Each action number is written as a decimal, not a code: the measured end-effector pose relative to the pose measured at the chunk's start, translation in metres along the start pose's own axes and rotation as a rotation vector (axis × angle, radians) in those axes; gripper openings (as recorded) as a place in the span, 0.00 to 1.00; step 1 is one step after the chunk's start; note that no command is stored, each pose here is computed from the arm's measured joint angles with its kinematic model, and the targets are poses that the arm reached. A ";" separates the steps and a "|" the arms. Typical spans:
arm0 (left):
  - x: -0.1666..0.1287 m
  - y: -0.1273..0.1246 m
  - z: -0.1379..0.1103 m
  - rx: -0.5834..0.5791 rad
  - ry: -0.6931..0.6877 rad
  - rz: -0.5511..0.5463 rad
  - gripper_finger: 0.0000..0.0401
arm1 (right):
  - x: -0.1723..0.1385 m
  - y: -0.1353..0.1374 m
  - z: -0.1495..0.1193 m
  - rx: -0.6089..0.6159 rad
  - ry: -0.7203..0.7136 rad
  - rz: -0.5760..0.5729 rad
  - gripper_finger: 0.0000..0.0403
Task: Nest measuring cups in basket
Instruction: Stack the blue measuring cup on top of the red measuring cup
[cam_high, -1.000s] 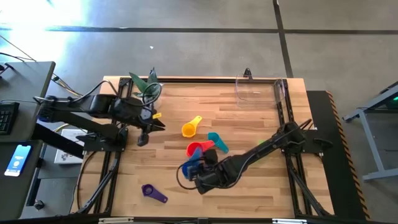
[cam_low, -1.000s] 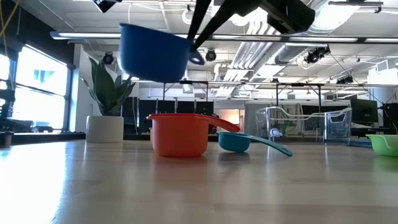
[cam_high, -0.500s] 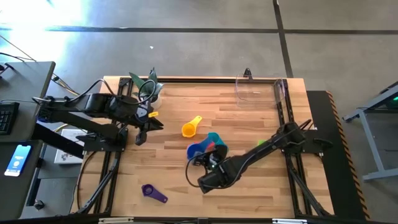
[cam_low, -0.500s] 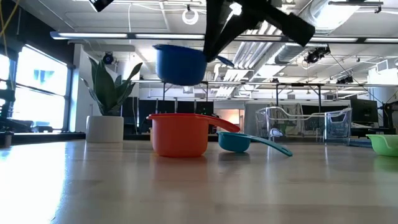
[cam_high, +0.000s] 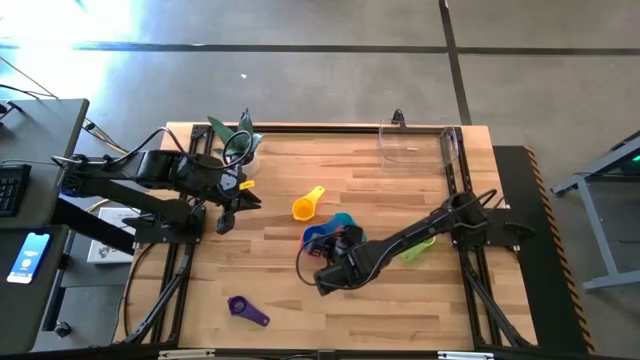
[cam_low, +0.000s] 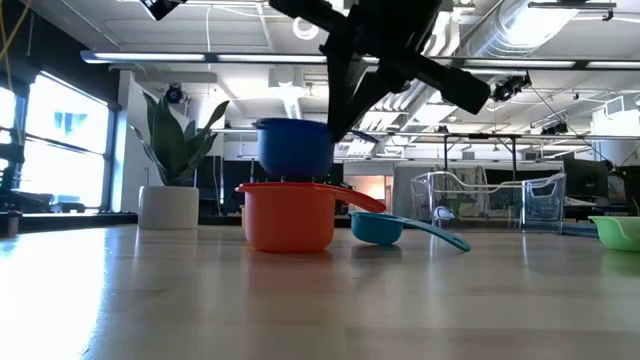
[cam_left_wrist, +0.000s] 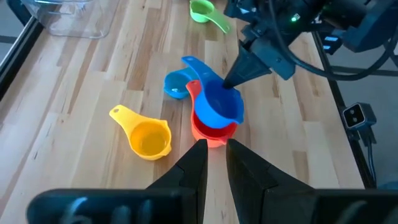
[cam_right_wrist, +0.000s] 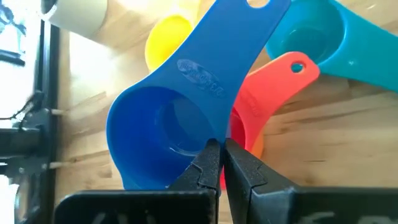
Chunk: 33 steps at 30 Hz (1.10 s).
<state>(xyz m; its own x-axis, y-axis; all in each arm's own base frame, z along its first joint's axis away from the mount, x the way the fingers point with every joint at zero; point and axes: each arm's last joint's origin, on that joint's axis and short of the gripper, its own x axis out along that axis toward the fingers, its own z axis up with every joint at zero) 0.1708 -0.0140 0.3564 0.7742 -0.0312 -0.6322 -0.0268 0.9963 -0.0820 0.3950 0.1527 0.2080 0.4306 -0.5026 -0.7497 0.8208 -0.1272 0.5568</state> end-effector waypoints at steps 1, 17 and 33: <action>0.000 0.000 0.000 0.000 0.000 0.000 0.12 | 0.002 0.001 0.001 -0.004 0.005 -0.007 0.00; 0.000 0.000 0.000 -0.022 0.000 -0.001 0.12 | 0.013 0.008 0.010 0.014 0.119 -0.093 0.00; 0.000 0.000 0.000 -0.097 -0.001 -0.001 0.12 | 0.013 0.008 0.009 0.093 0.147 -0.115 0.00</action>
<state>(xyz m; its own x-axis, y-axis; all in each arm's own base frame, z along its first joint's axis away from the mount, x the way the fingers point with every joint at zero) 0.1709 -0.0141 0.3564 0.7749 -0.0319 -0.6313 -0.0870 0.9838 -0.1566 0.4038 0.1372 0.2058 0.3922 -0.3505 -0.8505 0.8324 -0.2582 0.4903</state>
